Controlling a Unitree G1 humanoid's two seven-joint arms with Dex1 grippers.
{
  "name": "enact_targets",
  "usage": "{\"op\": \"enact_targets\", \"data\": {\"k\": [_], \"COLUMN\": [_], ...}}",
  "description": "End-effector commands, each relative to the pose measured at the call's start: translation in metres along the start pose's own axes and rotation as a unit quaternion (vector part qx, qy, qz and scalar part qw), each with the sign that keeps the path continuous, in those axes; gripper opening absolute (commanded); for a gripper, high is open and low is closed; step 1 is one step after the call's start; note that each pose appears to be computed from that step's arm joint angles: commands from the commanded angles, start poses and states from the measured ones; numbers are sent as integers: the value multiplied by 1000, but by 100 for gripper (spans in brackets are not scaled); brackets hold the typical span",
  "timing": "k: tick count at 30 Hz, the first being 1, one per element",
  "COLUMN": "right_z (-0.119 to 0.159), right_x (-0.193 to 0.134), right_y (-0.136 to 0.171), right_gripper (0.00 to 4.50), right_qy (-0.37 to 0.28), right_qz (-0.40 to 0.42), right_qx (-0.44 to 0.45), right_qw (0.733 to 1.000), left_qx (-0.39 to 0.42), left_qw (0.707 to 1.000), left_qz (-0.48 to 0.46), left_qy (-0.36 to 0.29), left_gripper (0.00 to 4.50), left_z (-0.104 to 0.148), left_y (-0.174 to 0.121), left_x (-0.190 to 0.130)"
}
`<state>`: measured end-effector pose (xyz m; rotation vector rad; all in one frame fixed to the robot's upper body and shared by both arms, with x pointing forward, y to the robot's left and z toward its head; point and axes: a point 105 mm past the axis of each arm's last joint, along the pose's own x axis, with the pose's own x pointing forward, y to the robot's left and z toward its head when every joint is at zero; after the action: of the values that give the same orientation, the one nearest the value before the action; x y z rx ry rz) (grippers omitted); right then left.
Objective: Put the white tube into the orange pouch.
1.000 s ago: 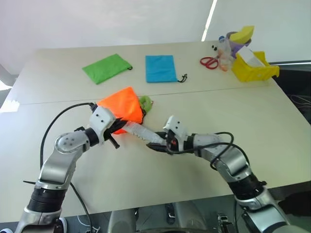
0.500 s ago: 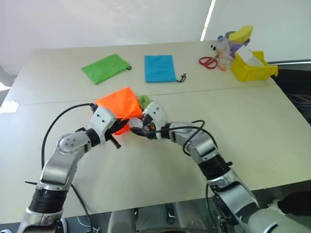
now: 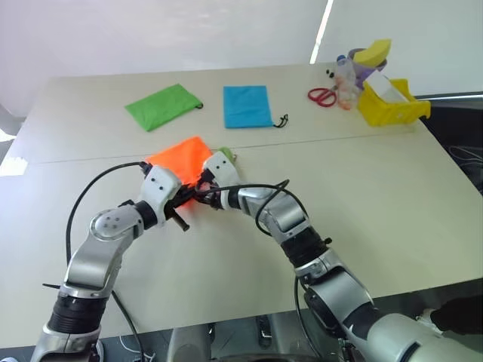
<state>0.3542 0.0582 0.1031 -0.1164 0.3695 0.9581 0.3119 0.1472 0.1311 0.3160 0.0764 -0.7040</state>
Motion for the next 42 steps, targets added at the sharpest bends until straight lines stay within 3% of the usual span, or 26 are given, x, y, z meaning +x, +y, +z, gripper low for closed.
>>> {"op": "enact_targets", "data": {"k": [1,3,8,9,17,24,28,35,42], "right_z": [24,28,27,27,21,10,13,42,53], "right_x": [3,3,1,-1,-46,-79,-108,-88,-37], "right_y": [20,22,24,25,32,25,16,-79,-93], "right_gripper": [181,181,420,444,444,444,444,444,444], "right_qy": [-42,-52,-55,-56,-51,-26,-38,-107,-131], "right_qz": [39,46,57,62,163,187,216,-7,-89], "right_qx": [4,6,8,-8,-49,-91,-61,7,65], "right_qw": [998,998,997,996,984,978,974,994,985], "left_qx": [-11,-12,-9,-8,-3,2,7,22,37], "left_qw": [1000,1000,1000,1000,1000,1000,1000,999,999], "left_qz": [-12,-10,-10,-10,-6,-6,-21,-27,-27], "left_qy": [-23,-22,-16,-16,-3,6,12,19,24], "left_gripper": [0,0,0,0,0,0,0,0,0], "left_z": [10,10,9,8,1,-5,-9,-15,-18], "left_y": [-8,-7,-9,-8,-8,-6,-9,-1,2], "left_x": [1,1,-1,-1,-5,-8,-14,-23,-23]}}
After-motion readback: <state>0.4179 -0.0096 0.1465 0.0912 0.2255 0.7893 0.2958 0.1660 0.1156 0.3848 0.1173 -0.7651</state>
